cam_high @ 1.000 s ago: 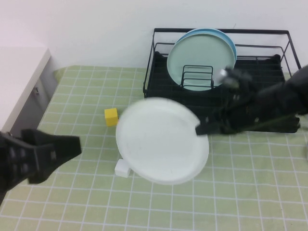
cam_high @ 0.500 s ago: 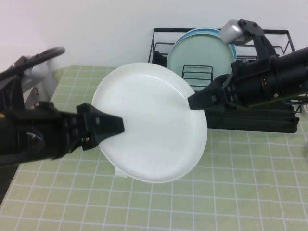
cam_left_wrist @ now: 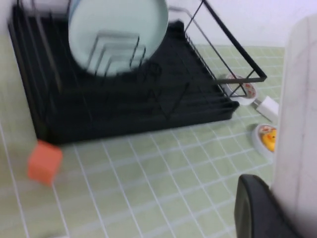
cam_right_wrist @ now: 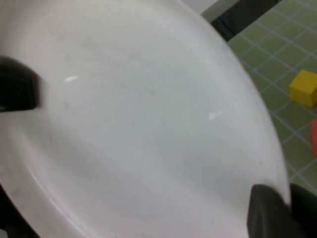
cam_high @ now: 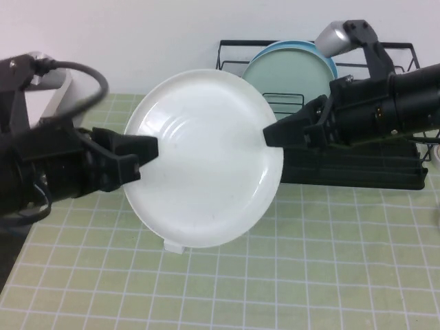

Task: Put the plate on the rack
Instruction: Hand over the plate, then place the plate on the rack

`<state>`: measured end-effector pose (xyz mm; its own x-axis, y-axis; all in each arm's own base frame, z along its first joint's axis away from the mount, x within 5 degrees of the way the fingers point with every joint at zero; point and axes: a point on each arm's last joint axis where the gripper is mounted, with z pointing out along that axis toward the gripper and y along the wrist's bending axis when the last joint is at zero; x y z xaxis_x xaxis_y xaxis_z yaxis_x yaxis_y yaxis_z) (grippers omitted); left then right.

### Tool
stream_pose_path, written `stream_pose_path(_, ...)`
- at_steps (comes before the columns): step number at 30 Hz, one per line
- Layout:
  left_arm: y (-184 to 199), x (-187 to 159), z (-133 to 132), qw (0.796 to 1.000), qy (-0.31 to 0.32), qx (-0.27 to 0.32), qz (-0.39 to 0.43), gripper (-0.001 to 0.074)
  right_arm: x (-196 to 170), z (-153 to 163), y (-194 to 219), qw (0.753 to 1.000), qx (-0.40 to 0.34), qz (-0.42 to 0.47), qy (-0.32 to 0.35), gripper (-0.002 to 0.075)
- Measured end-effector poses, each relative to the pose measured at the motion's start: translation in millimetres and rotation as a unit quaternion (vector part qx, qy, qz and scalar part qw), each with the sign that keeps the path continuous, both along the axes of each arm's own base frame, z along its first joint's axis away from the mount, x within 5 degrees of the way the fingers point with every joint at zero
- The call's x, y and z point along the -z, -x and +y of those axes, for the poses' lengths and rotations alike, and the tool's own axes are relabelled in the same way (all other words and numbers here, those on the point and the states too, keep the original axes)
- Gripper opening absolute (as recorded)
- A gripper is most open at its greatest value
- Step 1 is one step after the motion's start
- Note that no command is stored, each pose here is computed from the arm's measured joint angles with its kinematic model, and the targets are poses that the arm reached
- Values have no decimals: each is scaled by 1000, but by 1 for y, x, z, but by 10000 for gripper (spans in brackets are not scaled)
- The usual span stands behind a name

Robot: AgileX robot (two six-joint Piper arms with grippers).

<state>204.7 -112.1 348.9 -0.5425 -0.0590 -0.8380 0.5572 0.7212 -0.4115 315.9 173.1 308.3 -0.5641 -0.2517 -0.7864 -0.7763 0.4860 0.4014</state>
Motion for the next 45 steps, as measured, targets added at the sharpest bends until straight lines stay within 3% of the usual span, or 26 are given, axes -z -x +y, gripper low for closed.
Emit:
stream_pose_path(2, -1, -2, -1, 999, -22, 18, -44, 90, -2, 1, 0, 1000, -6, -9, -8, 89)
stream_pose_path(6, -6, -5, -4, 988, -60, 51, -134, 90, -17, 3, 0, 999, -24, -31, -17, 281)
stream_pose_path(10, -12, -8, -8, 959, -112, 83, -245, 90, -44, -1, 6, 996, -32, -86, 4, 449)
stream_pose_path(13, -19, -8, -9, 938, -140, 86, -305, 90, -72, -13, 17, 989, -15, -144, 34, 483)
stream_pose_path(18, -31, 1, -12, 882, -235, 120, -391, 90, -114, -52, 42, 977, 69, -190, 73, 494)
stream_pose_path(21, -44, 11, -18, 856, -273, 147, -413, 90, -128, -71, 64, 975, 105, -170, 98, 463)
stream_pose_path(23, -55, 18, -23, 842, -291, 164, -424, 90, -130, -79, 80, 975, 101, -146, 133, 397)
stream_pose_path(27, -83, 22, -33, 827, -303, 182, -437, 89, -122, -90, 106, 971, 73, -81, 214, 148)
stream_pose_path(30, -107, 22, -42, 824, -304, 183, -441, 89, -111, -95, 117, 968, 60, -43, 240, 44)
stream_pose_path(40, -188, 27, -66, 818, -306, 167, -457, 89, -53, -107, 147, 958, 73, 19, 275, 7)
stream_pose_path(45, -224, 41, -66, 832, -289, 158, -446, 89, -28, -114, 163, 949, 73, 40, 304, 6)
